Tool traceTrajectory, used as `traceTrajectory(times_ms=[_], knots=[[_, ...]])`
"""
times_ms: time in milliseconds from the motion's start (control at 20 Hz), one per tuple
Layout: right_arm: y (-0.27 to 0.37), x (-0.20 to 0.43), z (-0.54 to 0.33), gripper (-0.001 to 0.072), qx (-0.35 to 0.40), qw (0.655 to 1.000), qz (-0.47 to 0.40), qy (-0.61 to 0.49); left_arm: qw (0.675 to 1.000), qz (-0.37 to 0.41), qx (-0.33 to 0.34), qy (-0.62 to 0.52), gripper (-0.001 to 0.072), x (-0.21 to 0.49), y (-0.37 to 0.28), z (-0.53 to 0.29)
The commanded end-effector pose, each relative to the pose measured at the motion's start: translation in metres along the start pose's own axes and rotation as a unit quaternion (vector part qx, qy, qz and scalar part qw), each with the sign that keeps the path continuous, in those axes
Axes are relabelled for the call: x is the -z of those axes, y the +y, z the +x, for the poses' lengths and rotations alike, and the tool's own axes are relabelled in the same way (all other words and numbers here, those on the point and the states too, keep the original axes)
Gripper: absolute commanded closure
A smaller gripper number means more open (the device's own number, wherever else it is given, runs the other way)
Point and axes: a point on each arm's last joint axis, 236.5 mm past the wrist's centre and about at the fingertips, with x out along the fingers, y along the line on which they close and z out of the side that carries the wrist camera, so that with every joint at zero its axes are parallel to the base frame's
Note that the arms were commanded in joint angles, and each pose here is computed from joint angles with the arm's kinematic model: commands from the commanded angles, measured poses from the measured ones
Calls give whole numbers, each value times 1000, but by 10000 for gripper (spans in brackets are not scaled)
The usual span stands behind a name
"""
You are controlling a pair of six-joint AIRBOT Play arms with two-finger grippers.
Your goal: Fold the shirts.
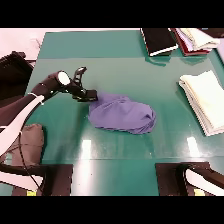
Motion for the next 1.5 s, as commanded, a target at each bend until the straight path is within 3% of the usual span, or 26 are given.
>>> traceTrajectory(times_ms=[0, 50, 100, 300, 400, 550, 700, 950, 1050, 1100, 1150, 1300, 1450], knots=[[-27, 38, 14, 692, 18, 998, 39, 42, 1000, -8, 5, -22, 459, -9, -2, 13], [-42, 54, 16, 692, 33, 996, 56, 57, 1000, -6, 5, -26, 646, -15, -1, 7], [-56, 75, 19, 692, 42, 993, 79, 78, 999, -4, 7, -32, 680, -23, -1, 0], [-107, 191, 32, 669, 67, 958, 205, 188, 998, 7, 16, -62, 680, -65, -2, -44], [-116, 259, 46, 215, 63, 928, 268, 249, 997, 25, 14, -71, 680, -75, -7, -55], [-91, 332, 81, 198, 5, 897, 313, 312, 997, 26, 14, -71, 680, -75, -7, -56], [-52, 349, 129, 198, -60, 890, 325, 315, 998, 27, 13, -61, 680, -71, -7, -56], [-23, 360, 185, 209, -76, 896, 259, 351, 998, 29, 10, -47, 680, -64, -5, -55], [-25, 359, 197, 387, -71, 902, 224, 363, 999, 32, 4, -44, 680, -63, -2, -55], [-27, 354, 201, 562, -68, 906, 210, 362, 998, 33, 4, -44, 680, -63, -2, -55], [-29, 346, 202, 691, -66, 911, 196, 357, 998, 35, 4, -48, 680, -64, -4, -60], [-40, 283, 183, 693, -59, 938, 141, 311, 990, 72, -6, -122, 681, -91, -23, -117], [-43, 181, 126, 693, -42, 975, 86, 201, 956, 139, -34, -256, 680, -120, -59, -243]])
